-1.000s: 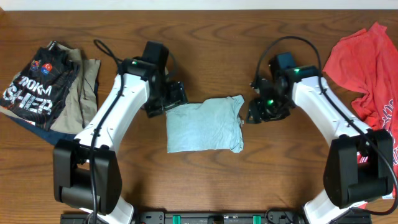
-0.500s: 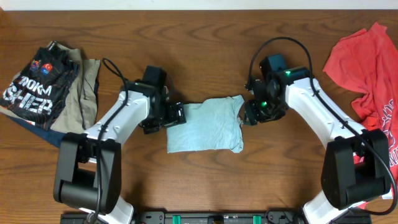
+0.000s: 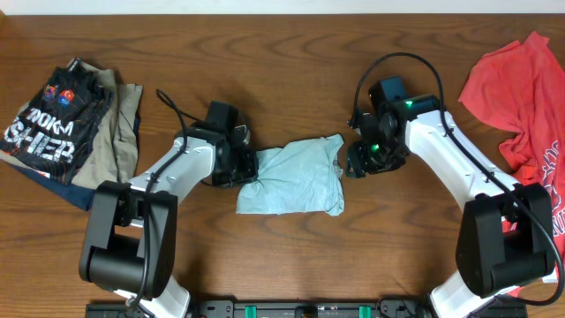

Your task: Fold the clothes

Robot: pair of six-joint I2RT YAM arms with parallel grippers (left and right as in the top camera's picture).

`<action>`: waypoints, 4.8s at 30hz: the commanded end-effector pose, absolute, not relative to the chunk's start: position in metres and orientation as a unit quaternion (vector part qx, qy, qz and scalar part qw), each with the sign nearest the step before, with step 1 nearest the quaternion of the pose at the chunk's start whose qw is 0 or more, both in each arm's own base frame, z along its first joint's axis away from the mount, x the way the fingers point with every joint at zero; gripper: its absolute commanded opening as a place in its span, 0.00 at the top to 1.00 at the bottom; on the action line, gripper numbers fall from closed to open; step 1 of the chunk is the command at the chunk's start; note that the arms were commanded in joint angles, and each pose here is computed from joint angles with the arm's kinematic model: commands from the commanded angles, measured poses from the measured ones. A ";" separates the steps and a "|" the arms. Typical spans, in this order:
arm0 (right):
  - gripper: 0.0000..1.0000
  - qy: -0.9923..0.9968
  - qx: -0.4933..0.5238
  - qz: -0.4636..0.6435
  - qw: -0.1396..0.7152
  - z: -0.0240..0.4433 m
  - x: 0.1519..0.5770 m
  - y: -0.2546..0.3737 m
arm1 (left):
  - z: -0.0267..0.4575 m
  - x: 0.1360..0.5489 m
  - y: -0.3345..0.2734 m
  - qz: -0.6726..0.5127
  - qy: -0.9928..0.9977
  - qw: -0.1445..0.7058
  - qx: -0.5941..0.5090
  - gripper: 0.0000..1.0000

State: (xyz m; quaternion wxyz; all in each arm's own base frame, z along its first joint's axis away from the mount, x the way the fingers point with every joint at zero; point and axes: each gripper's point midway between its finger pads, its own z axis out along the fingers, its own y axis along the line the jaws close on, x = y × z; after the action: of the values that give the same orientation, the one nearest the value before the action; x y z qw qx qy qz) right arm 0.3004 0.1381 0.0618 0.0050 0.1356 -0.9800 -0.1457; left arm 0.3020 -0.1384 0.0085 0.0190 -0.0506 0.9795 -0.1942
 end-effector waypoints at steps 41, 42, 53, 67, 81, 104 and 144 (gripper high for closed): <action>0.45 -0.982 0.136 -0.130 0.003 0.068 0.298 0.136 | 0.153 0.360 0.332 0.056 0.824 0.329 -0.457 0.13; 0.44 -0.982 0.136 -0.130 0.002 0.068 0.299 0.136 | 0.154 0.362 0.330 0.049 0.825 0.334 -0.454 0.01; 0.02 -0.981 0.073 -0.175 -0.042 0.074 0.327 0.142 | 0.217 0.408 0.235 -0.007 0.852 0.390 -0.349 0.02; 0.01 -0.982 -0.092 -0.164 -0.029 0.072 0.337 0.040 | 0.154 0.347 -0.012 -0.078 0.984 0.102 -0.126 0.02; 0.01 -0.984 -0.112 -0.138 0.019 0.091 0.283 0.012 | 0.157 0.233 -0.024 -0.065 0.991 -0.032 -0.110 0.02; 0.01 -0.902 -0.066 -0.090 -0.416 0.197 0.215 0.009 | 0.224 0.153 -0.035 -0.165 0.885 0.420 -0.114 0.02; 0.01 -0.746 0.109 -0.077 -0.652 0.177 0.232 0.049 | 0.223 0.153 -0.035 -0.165 0.885 0.419 -0.114 0.02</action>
State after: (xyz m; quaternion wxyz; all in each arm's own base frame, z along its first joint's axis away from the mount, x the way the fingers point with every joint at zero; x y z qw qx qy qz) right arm 0.2307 0.0467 0.1831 -0.6408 0.0966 -0.7569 -0.0840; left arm 0.1527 -0.0366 0.2257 0.4209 -0.1072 0.8852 -0.1668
